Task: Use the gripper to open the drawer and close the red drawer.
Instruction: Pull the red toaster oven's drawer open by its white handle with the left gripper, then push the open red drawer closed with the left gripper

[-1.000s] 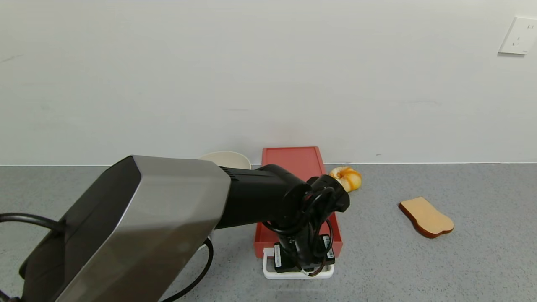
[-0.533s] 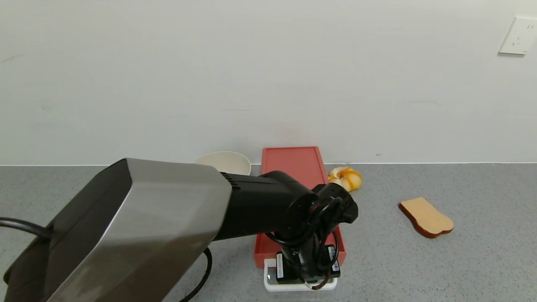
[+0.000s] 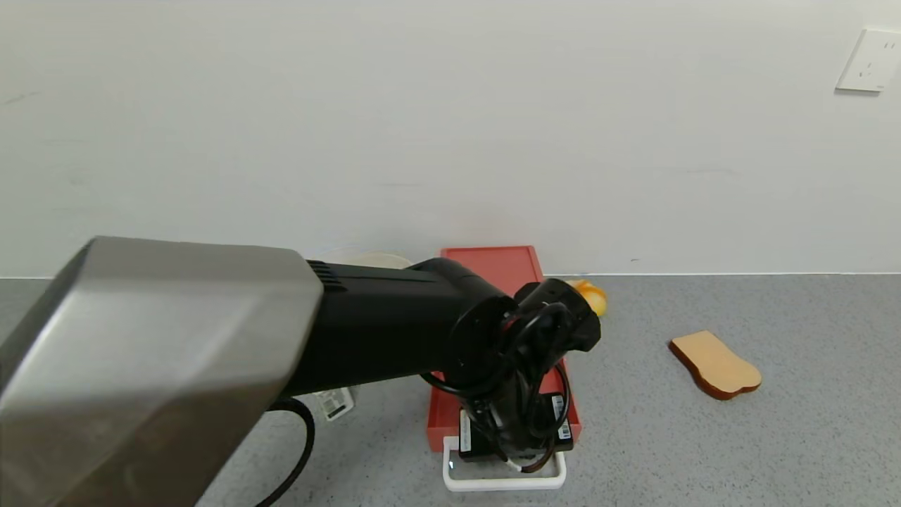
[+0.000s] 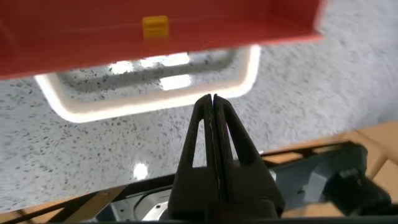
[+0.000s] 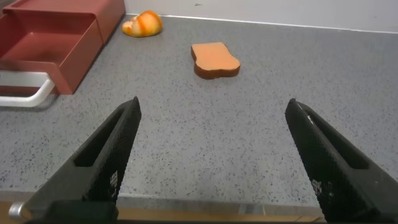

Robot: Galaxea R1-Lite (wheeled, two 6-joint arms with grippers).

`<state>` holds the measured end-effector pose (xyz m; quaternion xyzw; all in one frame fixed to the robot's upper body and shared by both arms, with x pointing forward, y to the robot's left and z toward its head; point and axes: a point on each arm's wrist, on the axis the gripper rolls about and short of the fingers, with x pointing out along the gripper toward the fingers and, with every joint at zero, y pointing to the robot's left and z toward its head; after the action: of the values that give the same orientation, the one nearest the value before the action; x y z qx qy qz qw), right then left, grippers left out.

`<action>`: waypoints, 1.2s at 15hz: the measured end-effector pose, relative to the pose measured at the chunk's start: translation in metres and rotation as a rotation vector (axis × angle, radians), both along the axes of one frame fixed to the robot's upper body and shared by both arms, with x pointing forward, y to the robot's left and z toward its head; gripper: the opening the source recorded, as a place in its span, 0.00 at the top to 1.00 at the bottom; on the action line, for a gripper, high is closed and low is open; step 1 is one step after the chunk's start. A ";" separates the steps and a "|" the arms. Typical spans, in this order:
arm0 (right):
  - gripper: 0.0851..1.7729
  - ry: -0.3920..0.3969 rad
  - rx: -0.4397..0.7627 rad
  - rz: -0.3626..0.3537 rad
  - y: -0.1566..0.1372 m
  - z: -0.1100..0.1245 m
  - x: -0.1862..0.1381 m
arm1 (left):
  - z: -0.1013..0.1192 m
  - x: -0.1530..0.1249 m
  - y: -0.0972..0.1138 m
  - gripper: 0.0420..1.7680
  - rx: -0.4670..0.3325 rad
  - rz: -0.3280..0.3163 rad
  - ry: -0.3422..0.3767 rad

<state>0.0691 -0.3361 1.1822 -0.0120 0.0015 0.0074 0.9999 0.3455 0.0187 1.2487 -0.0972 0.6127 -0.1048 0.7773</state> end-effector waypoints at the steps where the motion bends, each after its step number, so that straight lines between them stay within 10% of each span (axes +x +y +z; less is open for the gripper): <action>1: 0.04 0.000 0.000 0.000 0.000 0.000 0.000 | 0.011 -0.004 0.004 0.96 -0.007 -0.036 -0.022; 9: 0.04 0.000 0.000 0.000 0.000 0.000 0.000 | 0.082 -0.017 0.058 0.96 -0.072 -0.354 -0.279; 18: 0.04 0.000 0.000 0.000 0.000 0.000 0.000 | 0.069 0.001 0.159 0.96 -0.190 -0.807 -0.628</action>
<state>0.0691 -0.3361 1.1822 -0.0120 0.0015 0.0073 0.9999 0.3468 0.1775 1.3172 0.1130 0.3264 -0.4756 0.8090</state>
